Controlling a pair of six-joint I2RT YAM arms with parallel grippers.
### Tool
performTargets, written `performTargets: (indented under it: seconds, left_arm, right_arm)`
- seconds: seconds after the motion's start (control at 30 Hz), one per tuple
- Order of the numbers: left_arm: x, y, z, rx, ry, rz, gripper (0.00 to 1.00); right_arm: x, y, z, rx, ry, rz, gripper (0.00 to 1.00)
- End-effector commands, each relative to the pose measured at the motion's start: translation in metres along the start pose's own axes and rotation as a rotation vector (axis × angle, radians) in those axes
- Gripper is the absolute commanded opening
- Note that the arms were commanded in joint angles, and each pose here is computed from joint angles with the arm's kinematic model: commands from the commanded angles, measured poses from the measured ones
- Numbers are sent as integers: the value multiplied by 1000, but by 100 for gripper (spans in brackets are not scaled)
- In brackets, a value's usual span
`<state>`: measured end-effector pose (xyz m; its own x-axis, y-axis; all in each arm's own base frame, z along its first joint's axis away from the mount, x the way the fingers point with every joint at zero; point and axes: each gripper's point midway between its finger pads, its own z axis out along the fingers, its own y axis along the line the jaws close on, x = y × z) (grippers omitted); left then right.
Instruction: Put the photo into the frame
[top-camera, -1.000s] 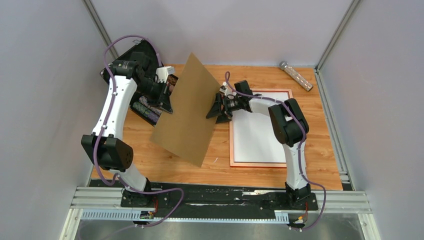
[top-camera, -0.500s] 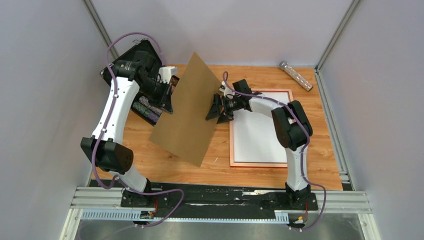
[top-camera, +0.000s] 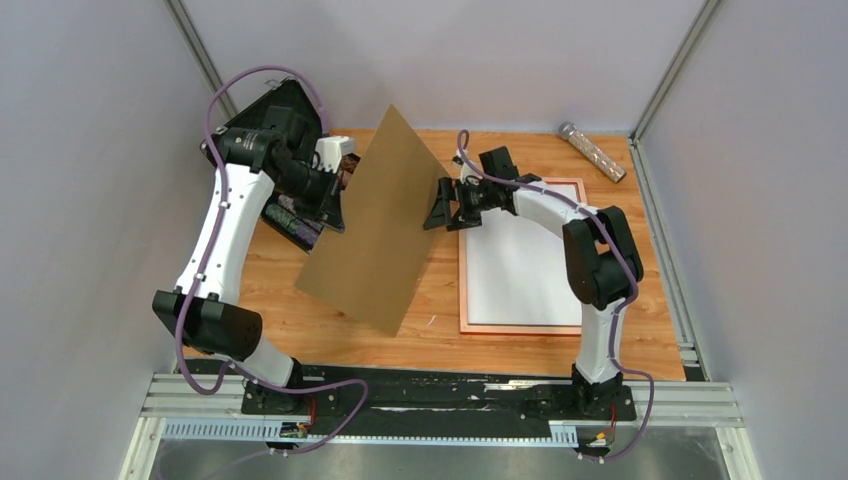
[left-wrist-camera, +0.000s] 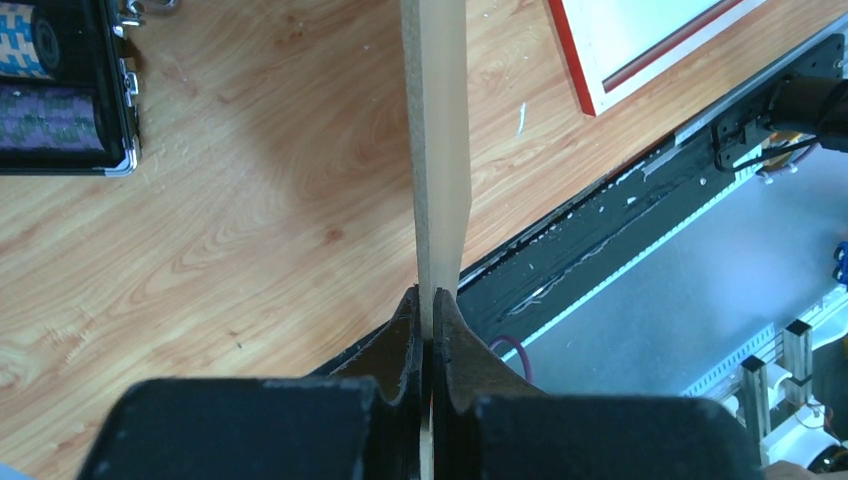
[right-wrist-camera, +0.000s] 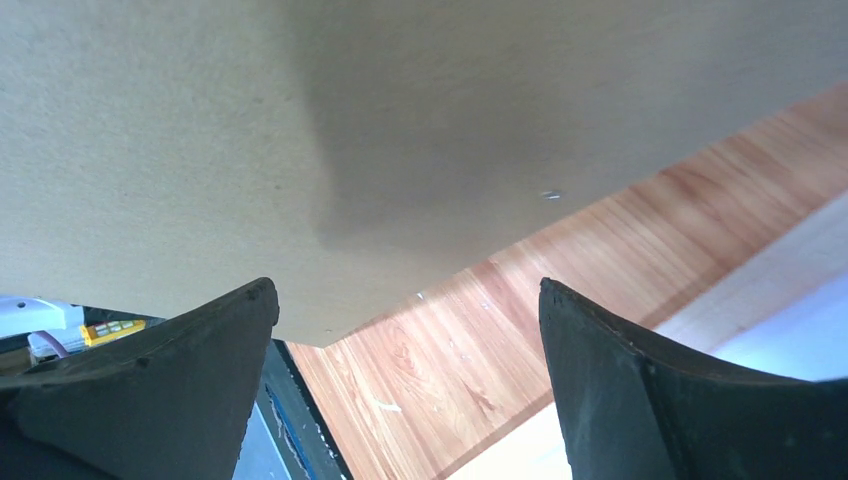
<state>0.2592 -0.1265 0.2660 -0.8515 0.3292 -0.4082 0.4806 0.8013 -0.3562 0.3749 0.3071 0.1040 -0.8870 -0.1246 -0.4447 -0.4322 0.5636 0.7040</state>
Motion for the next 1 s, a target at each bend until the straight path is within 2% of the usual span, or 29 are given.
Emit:
performTargets:
  seconds: [0.0,0.27,0.5,0.63,0.97]
  left_arm:
    - [7,8,-10,-76,-15,76,0]
    - [4,11,-13,-98,-24,87,0]
    - [-6,-6,-7,16,-53,81,0]
    - [-12,-16,-4,82,-73,79,0]
    - [-26,-53,-21,259,-155,136,0]
  right_arm:
    - [-21,7,-28,-64,-54,-41,100]
    - [-32,21,-53,-36,-126,-105,100]
    - [-61,89,-74,-133,-208,-167,99]
    - [-72,118,-70,-214,-204,-159,99]
    - [-56,96,-32,-301,-86,-68,97]
